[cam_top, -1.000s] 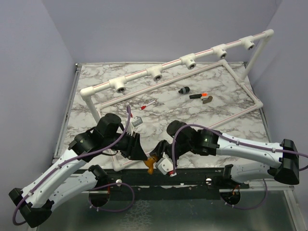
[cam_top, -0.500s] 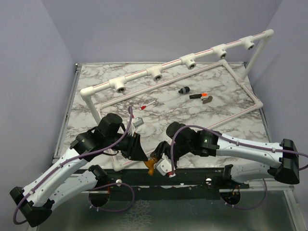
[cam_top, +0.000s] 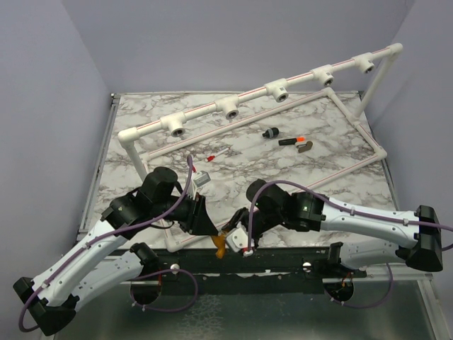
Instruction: Install the water faucets
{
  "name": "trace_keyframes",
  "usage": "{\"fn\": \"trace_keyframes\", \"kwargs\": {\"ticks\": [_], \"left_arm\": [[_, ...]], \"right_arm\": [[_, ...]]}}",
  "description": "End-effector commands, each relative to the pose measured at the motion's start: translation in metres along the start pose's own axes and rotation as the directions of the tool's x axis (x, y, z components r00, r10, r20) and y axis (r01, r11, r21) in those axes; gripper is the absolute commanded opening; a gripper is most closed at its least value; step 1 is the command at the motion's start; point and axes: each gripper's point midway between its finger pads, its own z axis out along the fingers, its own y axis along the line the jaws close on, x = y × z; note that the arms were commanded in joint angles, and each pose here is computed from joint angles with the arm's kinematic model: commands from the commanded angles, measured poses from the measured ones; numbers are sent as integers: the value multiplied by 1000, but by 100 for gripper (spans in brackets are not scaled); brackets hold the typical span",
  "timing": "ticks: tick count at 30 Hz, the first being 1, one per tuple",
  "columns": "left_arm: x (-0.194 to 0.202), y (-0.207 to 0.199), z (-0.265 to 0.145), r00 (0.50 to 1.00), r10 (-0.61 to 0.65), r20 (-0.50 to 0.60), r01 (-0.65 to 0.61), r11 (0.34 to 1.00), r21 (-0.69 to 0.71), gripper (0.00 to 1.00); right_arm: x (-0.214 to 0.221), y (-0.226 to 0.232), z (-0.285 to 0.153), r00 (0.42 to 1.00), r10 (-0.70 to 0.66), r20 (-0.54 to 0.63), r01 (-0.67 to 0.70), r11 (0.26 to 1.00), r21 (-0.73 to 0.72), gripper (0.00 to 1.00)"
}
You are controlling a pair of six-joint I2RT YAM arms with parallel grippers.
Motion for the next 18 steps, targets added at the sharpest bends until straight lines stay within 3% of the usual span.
{"fn": "trace_keyframes", "kwargs": {"ticks": [1, 6, 18], "left_arm": [[11, -4, -1, 999, -3, -39, 4, 999, 37, 0], [13, -4, -1, 999, 1, -43, 1, 999, 42, 0], [15, -5, 0, 998, 13, -56, -10, 998, 56, 0]], "right_arm": [[-3, -25, -15, 998, 58, -32, -53, 991, 125, 37], [-1, -27, -18, 994, 93, -48, -85, 986, 142, 43], [-2, -38, -22, 986, 151, -65, -137, 973, 184, 47]]}}
